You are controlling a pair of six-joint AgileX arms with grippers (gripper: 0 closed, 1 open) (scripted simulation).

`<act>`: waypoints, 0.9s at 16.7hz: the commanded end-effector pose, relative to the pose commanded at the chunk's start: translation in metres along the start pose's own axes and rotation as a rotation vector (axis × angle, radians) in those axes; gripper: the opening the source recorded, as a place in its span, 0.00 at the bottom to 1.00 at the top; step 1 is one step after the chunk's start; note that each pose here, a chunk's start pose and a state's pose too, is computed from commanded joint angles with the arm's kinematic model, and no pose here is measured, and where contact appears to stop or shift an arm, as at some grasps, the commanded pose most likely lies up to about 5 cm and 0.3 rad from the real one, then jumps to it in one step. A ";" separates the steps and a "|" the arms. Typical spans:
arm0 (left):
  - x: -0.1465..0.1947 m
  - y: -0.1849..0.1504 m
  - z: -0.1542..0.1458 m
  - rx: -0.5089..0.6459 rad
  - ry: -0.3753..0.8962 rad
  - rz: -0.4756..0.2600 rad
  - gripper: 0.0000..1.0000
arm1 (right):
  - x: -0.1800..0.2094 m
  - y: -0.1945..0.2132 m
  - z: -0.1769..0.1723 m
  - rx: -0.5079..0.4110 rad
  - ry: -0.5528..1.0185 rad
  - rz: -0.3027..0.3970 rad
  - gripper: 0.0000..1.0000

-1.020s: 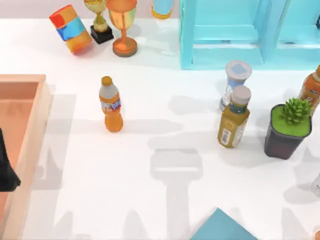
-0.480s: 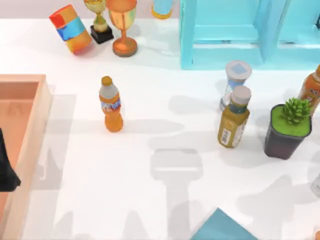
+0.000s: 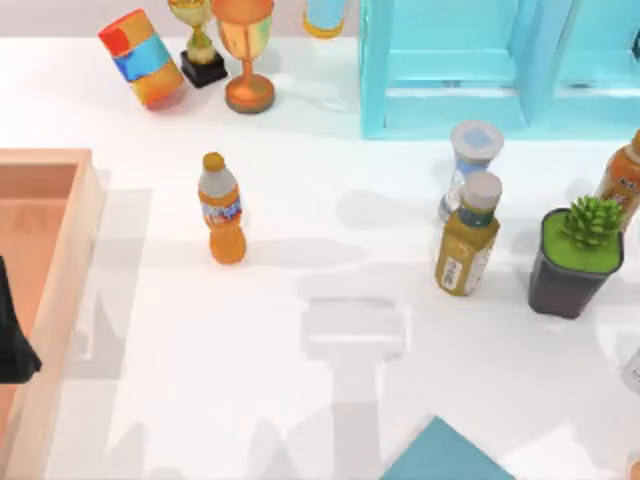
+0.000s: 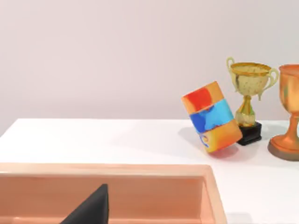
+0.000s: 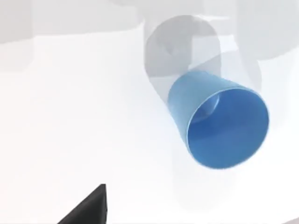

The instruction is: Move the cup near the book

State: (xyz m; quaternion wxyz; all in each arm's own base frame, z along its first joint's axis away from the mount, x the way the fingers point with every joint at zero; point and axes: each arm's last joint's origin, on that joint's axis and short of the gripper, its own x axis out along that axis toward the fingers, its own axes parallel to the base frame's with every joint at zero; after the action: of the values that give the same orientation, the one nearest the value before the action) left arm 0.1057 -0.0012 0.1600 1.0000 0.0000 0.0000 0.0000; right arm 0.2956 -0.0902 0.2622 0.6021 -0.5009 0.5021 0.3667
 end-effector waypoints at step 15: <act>0.000 0.000 0.000 0.000 0.000 0.000 1.00 | 0.050 -0.040 -0.030 -0.229 -0.034 0.240 1.00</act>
State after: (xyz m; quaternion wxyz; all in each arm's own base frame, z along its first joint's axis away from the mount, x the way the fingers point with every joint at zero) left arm 0.1057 -0.0012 0.1600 1.0000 0.0000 0.0000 0.0000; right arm 0.3377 -0.1312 0.2235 0.5017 -0.4962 0.5029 0.4992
